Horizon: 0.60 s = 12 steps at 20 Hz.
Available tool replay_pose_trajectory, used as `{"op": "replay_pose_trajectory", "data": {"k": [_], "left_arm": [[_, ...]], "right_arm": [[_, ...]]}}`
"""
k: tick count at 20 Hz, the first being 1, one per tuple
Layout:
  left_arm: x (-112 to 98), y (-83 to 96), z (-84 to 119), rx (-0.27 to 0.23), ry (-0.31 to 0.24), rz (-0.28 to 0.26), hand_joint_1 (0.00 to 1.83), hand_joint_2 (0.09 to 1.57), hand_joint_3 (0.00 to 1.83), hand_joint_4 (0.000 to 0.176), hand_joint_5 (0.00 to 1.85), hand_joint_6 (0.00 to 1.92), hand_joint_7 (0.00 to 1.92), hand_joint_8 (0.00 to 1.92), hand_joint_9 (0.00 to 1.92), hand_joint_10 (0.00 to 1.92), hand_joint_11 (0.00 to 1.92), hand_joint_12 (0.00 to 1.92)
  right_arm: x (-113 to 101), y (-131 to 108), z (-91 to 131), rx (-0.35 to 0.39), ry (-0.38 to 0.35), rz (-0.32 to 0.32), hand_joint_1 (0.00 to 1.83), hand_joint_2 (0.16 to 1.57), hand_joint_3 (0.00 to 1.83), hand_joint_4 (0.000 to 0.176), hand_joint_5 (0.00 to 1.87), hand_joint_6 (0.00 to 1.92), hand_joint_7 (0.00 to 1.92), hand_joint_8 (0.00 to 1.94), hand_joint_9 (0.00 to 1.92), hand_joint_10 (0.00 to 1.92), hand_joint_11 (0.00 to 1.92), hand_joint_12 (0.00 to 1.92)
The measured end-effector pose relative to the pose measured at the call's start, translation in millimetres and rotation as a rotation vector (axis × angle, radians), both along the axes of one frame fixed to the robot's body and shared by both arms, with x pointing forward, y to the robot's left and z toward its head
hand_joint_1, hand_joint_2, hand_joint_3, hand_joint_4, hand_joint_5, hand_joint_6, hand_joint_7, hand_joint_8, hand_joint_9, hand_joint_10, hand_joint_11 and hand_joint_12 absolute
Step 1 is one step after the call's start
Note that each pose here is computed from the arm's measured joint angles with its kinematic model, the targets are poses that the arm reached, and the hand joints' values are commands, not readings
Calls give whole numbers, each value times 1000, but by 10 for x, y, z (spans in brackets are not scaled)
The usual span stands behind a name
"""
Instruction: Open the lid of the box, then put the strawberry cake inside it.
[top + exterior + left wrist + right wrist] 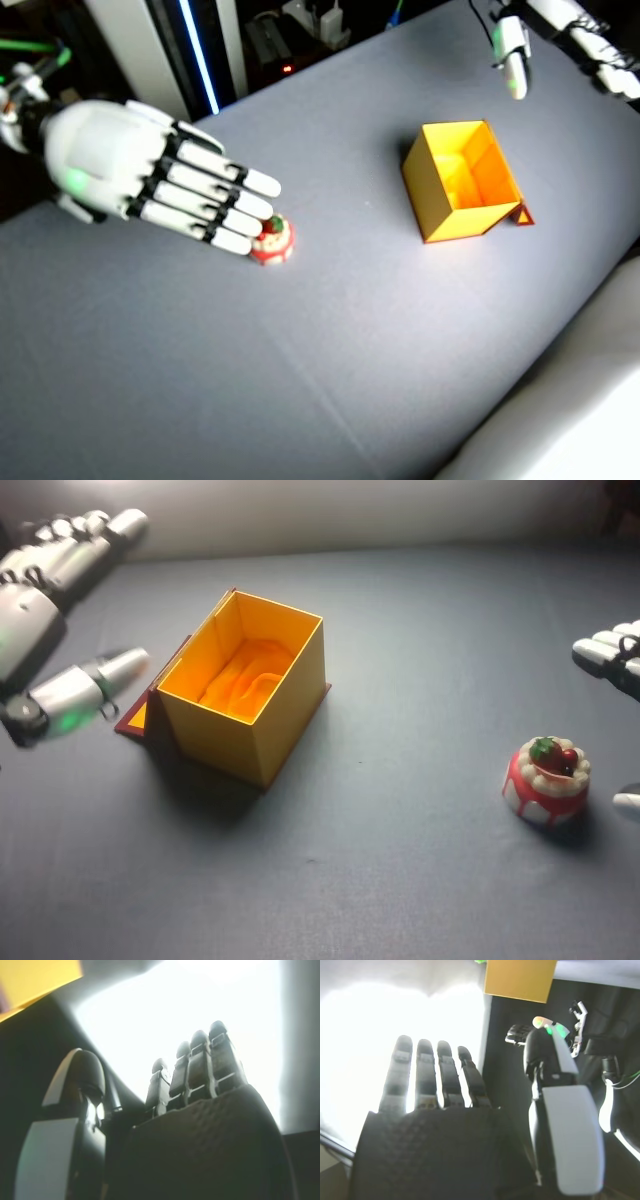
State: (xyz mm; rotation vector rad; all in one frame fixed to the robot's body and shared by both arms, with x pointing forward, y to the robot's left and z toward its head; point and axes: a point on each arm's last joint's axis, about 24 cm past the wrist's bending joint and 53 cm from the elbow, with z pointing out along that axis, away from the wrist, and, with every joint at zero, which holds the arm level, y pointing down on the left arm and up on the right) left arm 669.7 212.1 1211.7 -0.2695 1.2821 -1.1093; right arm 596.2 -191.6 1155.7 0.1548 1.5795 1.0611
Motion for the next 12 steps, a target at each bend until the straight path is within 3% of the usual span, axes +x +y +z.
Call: {"op": "replay_pose_trajectory", "data": {"k": [1,2,6,7,8,9,10,11,12], "left_arm": [[-56,-53,-1,23,-4,-25,605,1355,0,109,0,0,0,0,0,0,0,0],[-140,-104,0,45,-9,-52,648,1348,0,119,24,9,0,0,0,0,0,0],[-397,-170,-20,131,-12,-122,795,1342,0,55,58,16,0,0,0,0,0,0],[-450,-188,-43,143,-5,-134,758,1350,0,61,41,7,0,0,0,0,0,0],[-484,-199,-46,148,-4,-142,695,1372,6,72,7,1,0,0,0,0,0,0],[-513,-217,-38,153,-9,-152,698,1380,7,56,11,3,0,0,0,0,0,0],[-523,-223,-22,151,-16,-155,731,1384,6,63,11,3,0,0,0,0,0,0],[-529,-224,-9,149,-22,-156,766,1385,3,60,23,7,0,0,0,0,0,0],[-530,-224,-7,148,-22,-156,773,1386,3,55,30,9,0,0,0,0,0,0]], "right_arm": [[40,-2,-13,-7,5,-3,665,1202,0,0,0,0,0,0,0,0,0,0],[87,10,-47,-13,13,-4,740,1182,0,0,0,0,0,0,0,0,0,0],[296,146,-285,-34,85,2,821,1133,0,0,1,0,0,0,7,3,6,17],[351,191,-371,-44,111,6,851,1074,43,0,39,14,37,17,80,12,0,499],[383,220,-427,-51,127,9,848,1076,34,0,47,11,51,12,107,17,0,765],[414,240,-490,-61,143,11,881,1076,17,0,50,8,64,8,108,15,0,777],[446,253,-559,-66,163,11,913,1082,14,0,53,7,112,22,119,19,0,776],[474,268,-610,-67,180,10,950,1082,5,0,125,20,248,35,211,77,0,1015],[511,290,-655,-67,196,9,1041,1120,11,0,390,131,586,278,411,713,100,1527]]}}
